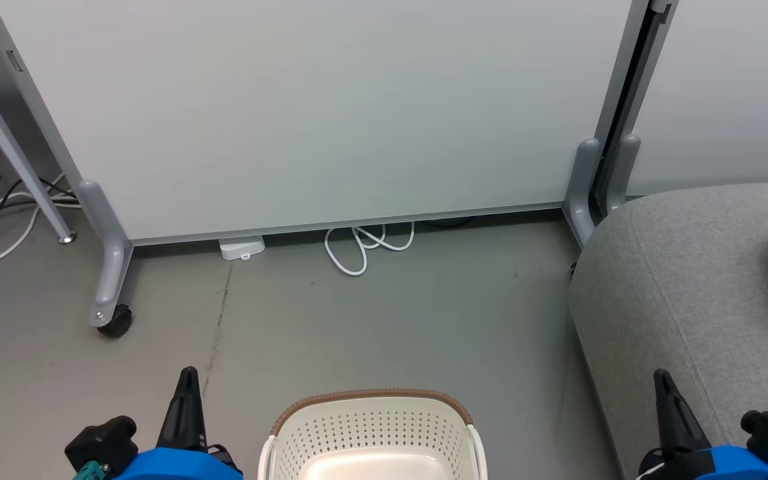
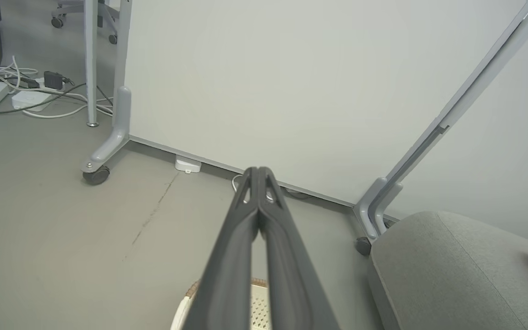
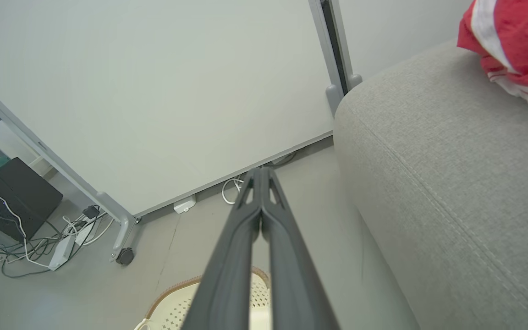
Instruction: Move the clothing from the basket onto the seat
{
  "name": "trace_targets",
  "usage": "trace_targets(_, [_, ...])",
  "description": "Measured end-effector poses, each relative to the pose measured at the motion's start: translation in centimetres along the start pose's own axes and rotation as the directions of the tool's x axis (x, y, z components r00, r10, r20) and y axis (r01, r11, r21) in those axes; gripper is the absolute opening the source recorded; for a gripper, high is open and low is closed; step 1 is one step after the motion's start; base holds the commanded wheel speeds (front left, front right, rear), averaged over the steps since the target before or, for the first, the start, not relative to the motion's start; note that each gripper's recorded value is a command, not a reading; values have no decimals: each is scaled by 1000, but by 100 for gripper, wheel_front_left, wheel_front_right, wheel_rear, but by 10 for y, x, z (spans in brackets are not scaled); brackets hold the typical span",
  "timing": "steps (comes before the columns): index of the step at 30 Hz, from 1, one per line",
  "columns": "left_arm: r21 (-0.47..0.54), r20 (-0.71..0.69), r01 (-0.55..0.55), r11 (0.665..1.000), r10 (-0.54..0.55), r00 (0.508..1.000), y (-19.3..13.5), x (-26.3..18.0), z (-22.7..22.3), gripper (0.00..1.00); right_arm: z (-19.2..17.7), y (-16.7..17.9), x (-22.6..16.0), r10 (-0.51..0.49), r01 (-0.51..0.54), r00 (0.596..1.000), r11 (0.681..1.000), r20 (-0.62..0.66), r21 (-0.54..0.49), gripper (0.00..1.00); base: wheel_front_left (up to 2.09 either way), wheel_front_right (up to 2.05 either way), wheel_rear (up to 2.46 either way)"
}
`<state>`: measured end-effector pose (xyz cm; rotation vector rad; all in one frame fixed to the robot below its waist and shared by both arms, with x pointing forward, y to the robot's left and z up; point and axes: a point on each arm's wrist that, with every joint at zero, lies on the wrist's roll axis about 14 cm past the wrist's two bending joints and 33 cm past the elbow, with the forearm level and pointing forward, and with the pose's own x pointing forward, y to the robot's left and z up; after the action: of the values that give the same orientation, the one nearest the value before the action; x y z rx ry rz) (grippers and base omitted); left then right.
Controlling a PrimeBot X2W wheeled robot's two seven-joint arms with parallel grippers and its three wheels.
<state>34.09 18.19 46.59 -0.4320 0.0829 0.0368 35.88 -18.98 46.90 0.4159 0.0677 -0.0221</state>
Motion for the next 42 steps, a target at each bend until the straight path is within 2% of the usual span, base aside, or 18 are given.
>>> trace_targets(8, [-130, -1, -12, 991, 12, 1000, 2, 5, 5, 0, 2, -2, 2, -18, 18, 1000, 991, -1, 132, 0, 0, 0, 0])
trace_targets(19, [-289, -4, -25, 957, 25, 1000, 5, 11, 10, 0, 7, -2, 6, -28, 28, 1000, 956, -2, 293, 0, 0, 0, 0])
trace_targets(29, [-414, -6, -29, 910, 29, 1000, 7, 15, 14, 0, 9, -3, 9, -33, 32, 999, 908, -6, 417, 0, 0, 0, 0])
trace_targets(42, [-547, -6, -22, 837, 22, 1000, 6, 21, 19, 0, 14, -2, 13, -28, 25, 1000, 831, -2, 556, 0, 0, 0, 0])
